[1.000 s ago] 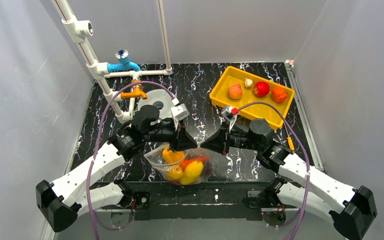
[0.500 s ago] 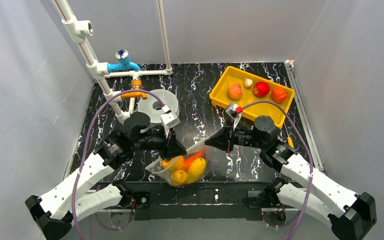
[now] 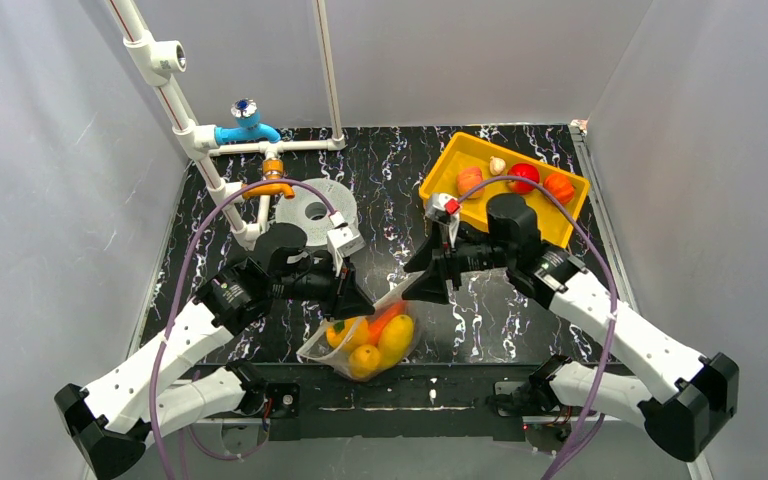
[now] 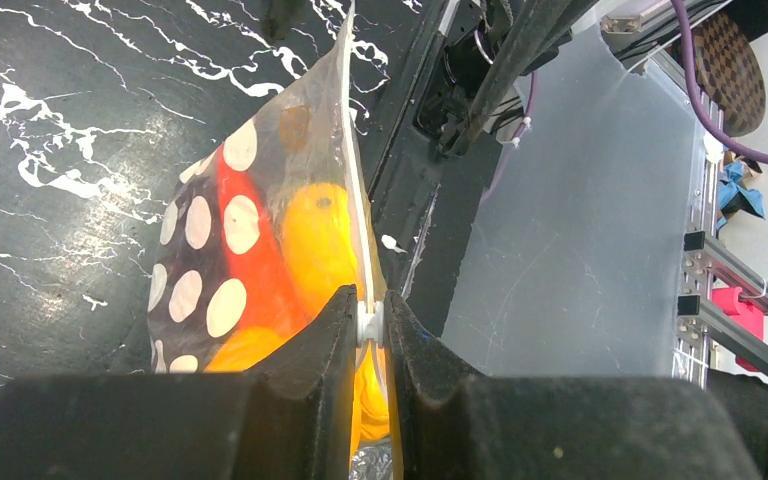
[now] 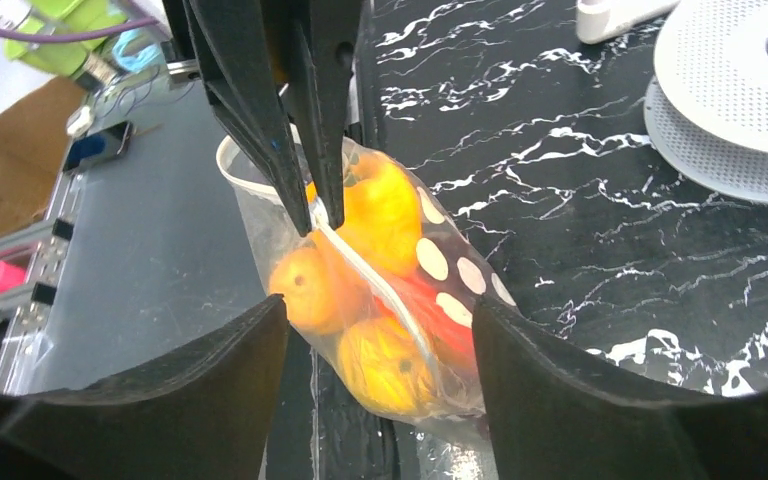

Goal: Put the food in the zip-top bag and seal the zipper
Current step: Zip the zipper food storage bag at the center of the board.

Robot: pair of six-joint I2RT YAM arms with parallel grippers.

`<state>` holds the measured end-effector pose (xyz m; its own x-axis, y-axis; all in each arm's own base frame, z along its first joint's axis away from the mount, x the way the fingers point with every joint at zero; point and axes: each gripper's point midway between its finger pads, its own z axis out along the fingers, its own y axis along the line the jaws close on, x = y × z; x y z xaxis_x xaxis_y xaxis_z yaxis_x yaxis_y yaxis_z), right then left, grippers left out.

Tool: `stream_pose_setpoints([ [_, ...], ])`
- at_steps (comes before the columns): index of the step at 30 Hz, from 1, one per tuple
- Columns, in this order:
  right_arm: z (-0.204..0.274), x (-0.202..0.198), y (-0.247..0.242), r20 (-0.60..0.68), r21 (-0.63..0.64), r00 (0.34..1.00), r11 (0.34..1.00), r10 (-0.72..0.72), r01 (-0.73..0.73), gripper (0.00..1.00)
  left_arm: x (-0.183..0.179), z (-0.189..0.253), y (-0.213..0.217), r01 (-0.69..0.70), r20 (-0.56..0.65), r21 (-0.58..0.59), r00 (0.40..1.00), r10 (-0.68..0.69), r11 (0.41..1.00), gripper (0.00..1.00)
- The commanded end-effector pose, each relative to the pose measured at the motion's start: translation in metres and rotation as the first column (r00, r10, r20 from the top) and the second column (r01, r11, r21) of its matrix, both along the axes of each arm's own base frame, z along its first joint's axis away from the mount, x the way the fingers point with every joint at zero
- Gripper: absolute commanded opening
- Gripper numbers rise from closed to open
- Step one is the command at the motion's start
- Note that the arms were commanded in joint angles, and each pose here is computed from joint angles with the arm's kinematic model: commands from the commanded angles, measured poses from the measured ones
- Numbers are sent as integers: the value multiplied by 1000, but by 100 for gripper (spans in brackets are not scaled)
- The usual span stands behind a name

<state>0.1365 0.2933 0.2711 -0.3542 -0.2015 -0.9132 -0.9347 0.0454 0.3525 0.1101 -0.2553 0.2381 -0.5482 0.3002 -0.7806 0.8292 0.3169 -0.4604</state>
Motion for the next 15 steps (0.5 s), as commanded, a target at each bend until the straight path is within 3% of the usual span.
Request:
stream_pose_setpoints([
  [1,16,-11,7,30,-1,989,990,142,-142,80,-8,13,-2,39,8,-41,999,-39,998,0],
  [7,11,-10,20,75,-75,973,974,219,-214,85,-8,15,-3,45,2,-43,999,-45,998,0],
  [15,-9,-23,34,74,-201,948,936,308,-289,64,-5,16,-5,43,12,-42,999,-42,998,0],
])
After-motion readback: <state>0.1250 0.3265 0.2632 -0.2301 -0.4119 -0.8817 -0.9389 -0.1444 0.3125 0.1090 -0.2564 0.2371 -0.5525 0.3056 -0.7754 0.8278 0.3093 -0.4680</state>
